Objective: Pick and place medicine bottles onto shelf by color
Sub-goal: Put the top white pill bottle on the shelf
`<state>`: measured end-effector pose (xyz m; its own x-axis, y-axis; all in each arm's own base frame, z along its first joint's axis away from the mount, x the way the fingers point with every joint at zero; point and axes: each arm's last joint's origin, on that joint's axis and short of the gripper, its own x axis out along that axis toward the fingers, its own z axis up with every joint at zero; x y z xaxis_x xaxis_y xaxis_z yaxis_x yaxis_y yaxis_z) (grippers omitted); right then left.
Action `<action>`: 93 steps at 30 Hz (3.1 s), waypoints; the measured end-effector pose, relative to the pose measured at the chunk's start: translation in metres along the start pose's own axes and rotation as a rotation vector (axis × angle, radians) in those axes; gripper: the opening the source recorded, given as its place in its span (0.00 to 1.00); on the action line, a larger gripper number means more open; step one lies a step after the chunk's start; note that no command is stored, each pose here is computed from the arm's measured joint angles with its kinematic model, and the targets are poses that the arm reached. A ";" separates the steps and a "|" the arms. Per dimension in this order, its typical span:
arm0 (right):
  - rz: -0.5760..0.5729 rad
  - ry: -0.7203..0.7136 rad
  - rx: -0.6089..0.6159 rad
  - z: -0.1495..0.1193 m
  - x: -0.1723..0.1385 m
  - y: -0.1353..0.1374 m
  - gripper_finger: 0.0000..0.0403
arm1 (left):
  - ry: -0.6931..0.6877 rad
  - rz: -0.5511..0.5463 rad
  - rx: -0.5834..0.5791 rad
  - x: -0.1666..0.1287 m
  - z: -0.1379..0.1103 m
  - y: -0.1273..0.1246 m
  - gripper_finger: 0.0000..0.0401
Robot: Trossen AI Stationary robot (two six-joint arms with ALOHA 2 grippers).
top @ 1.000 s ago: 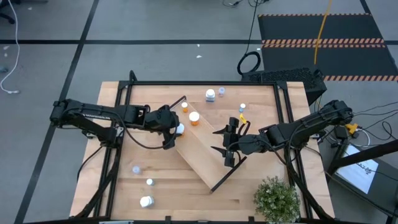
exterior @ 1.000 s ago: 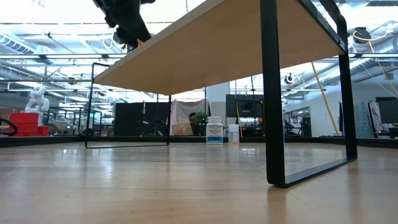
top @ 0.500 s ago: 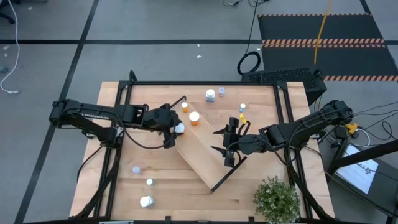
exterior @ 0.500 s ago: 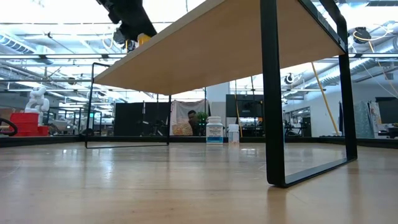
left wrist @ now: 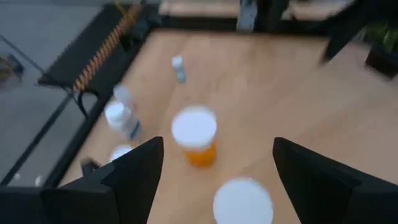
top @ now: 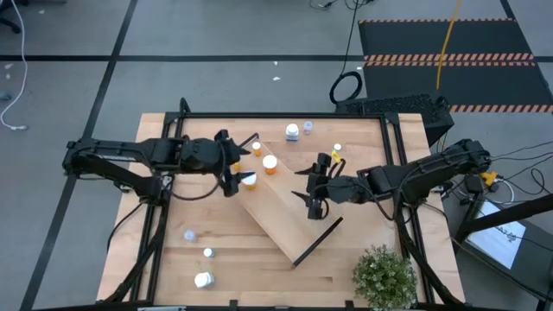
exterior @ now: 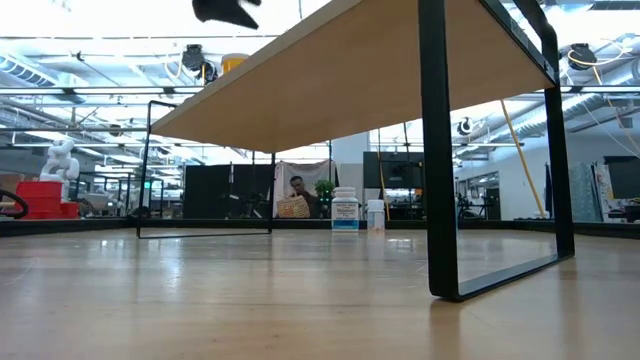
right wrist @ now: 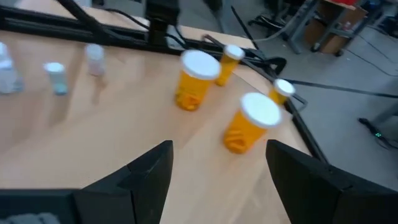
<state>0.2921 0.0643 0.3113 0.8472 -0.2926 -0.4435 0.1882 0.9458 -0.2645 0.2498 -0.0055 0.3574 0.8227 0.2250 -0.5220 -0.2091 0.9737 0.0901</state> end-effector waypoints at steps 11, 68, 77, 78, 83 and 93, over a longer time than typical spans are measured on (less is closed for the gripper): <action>-0.150 0.063 -0.045 -0.005 0.022 -0.051 0.63 | -0.003 0.115 0.033 -0.032 -0.005 0.004 0.61; 0.082 0.112 0.241 -0.109 0.126 -0.244 0.64 | -0.012 0.296 0.051 -0.037 -0.060 0.026 0.49; 0.097 0.186 0.261 -0.128 0.144 -0.240 0.73 | -0.015 0.296 0.067 -0.036 -0.059 0.026 0.50; 0.097 0.186 0.261 -0.129 0.146 -0.239 0.74 | -0.016 0.296 0.066 -0.036 -0.059 0.026 0.50; 0.094 0.187 0.255 -0.130 0.153 -0.242 0.74 | -0.018 0.294 0.071 -0.036 -0.059 0.025 0.48; 0.140 0.274 0.232 -0.136 0.174 -0.242 0.74 | -0.036 0.293 0.064 -0.036 -0.057 0.025 0.48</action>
<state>0.3260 -0.2345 0.1817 0.7145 -0.1553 -0.6822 0.2143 0.9768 0.0021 0.1849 0.0092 0.3297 0.7507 0.4967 -0.4357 -0.4074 0.8671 0.2865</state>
